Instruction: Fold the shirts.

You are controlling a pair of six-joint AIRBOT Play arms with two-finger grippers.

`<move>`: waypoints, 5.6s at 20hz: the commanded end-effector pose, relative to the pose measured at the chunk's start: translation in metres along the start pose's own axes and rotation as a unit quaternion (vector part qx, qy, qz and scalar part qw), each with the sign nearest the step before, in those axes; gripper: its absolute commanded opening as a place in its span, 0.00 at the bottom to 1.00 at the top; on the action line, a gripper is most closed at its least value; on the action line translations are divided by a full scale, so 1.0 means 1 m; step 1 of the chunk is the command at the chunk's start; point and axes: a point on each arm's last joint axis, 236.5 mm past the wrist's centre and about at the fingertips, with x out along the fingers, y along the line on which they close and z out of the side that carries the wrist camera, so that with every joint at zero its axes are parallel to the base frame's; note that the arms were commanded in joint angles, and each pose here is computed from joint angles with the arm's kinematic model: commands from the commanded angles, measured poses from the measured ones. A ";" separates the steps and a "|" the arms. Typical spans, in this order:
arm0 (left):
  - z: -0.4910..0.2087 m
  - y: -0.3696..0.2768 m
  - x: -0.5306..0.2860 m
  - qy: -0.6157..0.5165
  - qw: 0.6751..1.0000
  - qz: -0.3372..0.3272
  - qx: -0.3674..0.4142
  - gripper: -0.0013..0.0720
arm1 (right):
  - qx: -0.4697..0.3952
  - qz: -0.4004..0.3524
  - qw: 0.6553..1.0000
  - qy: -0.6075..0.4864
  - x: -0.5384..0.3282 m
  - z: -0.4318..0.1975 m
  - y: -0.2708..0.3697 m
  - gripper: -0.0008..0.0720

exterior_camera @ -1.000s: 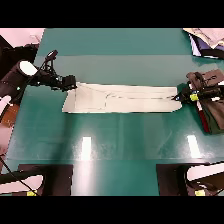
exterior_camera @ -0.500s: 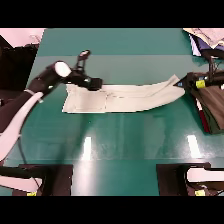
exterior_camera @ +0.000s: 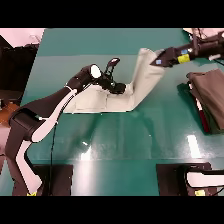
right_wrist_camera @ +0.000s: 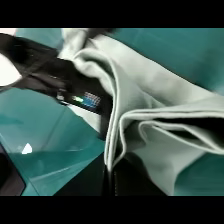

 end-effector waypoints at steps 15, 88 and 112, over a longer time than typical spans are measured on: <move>0.034 0.101 -0.191 -0.021 0.984 0.173 0.044 0.05 | -0.091 0.069 0.993 0.027 0.094 0.016 0.096 0.03; 0.025 0.012 -0.305 -0.110 0.980 0.138 0.092 0.06 | 0.176 -0.343 0.858 -0.339 -0.265 0.011 -0.300 0.03; 0.021 0.013 -0.304 -0.099 0.980 0.139 0.101 0.06 | 0.233 -0.513 0.808 -0.175 -0.365 -0.139 -0.202 0.03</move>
